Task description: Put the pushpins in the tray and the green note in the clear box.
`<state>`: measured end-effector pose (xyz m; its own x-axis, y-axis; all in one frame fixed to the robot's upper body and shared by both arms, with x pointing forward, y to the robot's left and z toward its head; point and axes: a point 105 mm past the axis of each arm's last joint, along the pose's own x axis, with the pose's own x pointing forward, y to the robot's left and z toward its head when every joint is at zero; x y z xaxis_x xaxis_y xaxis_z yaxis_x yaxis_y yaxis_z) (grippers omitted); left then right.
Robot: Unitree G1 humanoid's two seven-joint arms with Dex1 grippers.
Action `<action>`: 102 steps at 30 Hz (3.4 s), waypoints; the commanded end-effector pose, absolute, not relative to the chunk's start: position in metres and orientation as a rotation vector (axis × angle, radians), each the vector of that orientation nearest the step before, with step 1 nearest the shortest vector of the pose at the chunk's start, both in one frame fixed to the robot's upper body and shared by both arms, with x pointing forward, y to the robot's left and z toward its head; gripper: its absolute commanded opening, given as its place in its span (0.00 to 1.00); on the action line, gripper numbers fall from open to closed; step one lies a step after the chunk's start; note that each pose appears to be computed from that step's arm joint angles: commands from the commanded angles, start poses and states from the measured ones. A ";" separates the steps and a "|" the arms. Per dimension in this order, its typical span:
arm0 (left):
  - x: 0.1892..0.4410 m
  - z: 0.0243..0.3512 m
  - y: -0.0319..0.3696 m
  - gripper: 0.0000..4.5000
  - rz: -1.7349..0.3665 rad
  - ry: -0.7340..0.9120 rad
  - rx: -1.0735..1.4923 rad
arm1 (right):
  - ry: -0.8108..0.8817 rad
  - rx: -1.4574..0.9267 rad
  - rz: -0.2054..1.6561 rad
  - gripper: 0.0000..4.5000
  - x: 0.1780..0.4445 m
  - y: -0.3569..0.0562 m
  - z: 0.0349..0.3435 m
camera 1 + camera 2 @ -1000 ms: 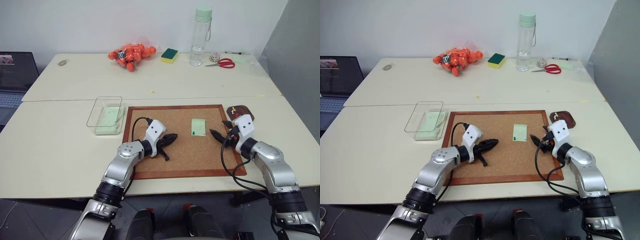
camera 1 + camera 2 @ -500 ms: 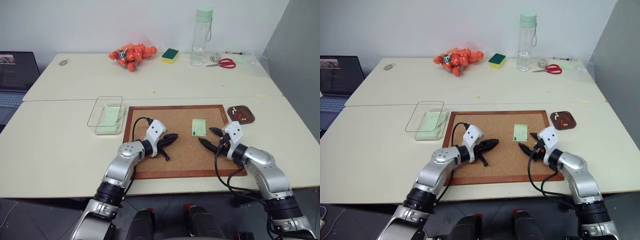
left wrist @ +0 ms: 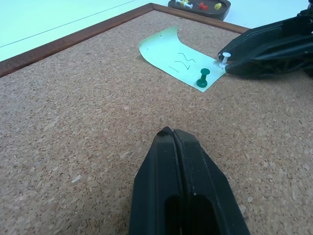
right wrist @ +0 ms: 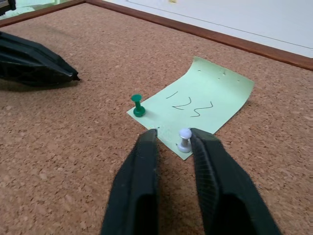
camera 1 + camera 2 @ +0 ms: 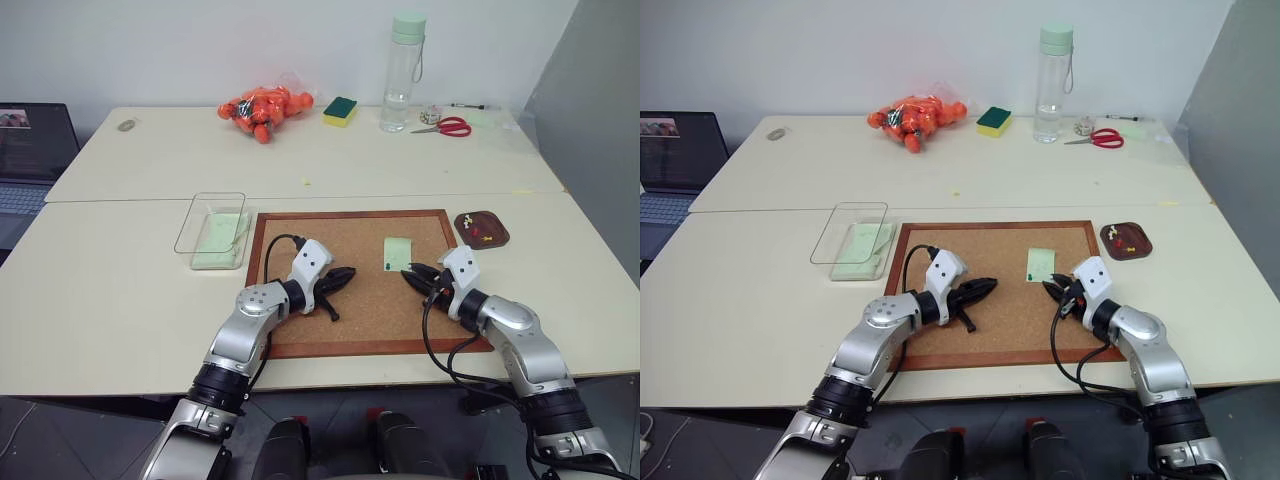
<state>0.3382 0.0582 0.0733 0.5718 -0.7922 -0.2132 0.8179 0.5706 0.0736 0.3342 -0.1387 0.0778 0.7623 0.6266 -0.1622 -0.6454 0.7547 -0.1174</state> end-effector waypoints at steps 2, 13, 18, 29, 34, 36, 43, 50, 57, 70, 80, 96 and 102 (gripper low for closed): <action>0.331 0.054 0.057 0.00 -0.959 0.231 0.160 | 0.053 -0.146 0.700 0.01 0.338 -0.134 0.094; 0.331 0.054 0.057 0.00 -0.960 0.234 0.162 | 0.010 -0.123 0.720 0.01 0.334 -0.132 0.107; 0.330 0.054 0.057 0.00 -0.962 0.237 0.160 | -0.043 -0.130 0.699 0.01 0.335 -0.134 0.117; 0.330 0.054 0.057 0.00 -0.965 0.237 0.161 | -0.047 -0.137 0.698 0.01 0.335 -0.134 0.117; 0.330 0.054 0.057 0.00 -0.967 0.237 0.161 | -0.049 -0.136 0.692 0.01 0.334 -0.138 0.118; 0.330 0.054 0.057 0.00 -0.967 0.238 0.161 | -0.051 -0.135 0.692 0.01 0.334 -0.139 0.118; 0.330 0.054 0.057 0.00 -0.969 0.239 0.161 | -0.058 -0.128 0.690 0.01 0.334 -0.139 0.119; 0.329 0.054 0.057 0.00 -0.969 0.239 0.159 | -0.062 -0.113 0.670 0.01 0.337 -0.143 0.120; 0.328 0.053 0.057 0.00 -0.971 0.240 0.160 | -0.066 -0.086 0.586 0.01 0.347 -0.153 0.122; 0.328 0.053 0.056 0.00 -0.976 0.241 0.162 | -0.005 -0.110 0.072 0.01 0.398 -0.235 0.111; 0.327 0.053 0.058 0.00 -0.974 0.244 0.163 | -0.035 -0.106 -0.020 0.01 0.409 -0.252 0.119; 0.328 0.053 0.058 0.00 -0.976 0.244 0.167 | -0.048 -0.084 -0.139 0.01 0.420 -0.274 0.130; 0.327 0.053 0.059 0.00 -0.973 0.246 0.169 | -0.039 -0.072 -0.159 0.24 0.423 -0.279 0.129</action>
<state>0.3360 0.0600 0.0730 0.5681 -0.7936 -0.2178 0.8207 0.5660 0.0784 0.4197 -0.2718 0.1080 0.9902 -0.1370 -0.0266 0.1348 0.9883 -0.0717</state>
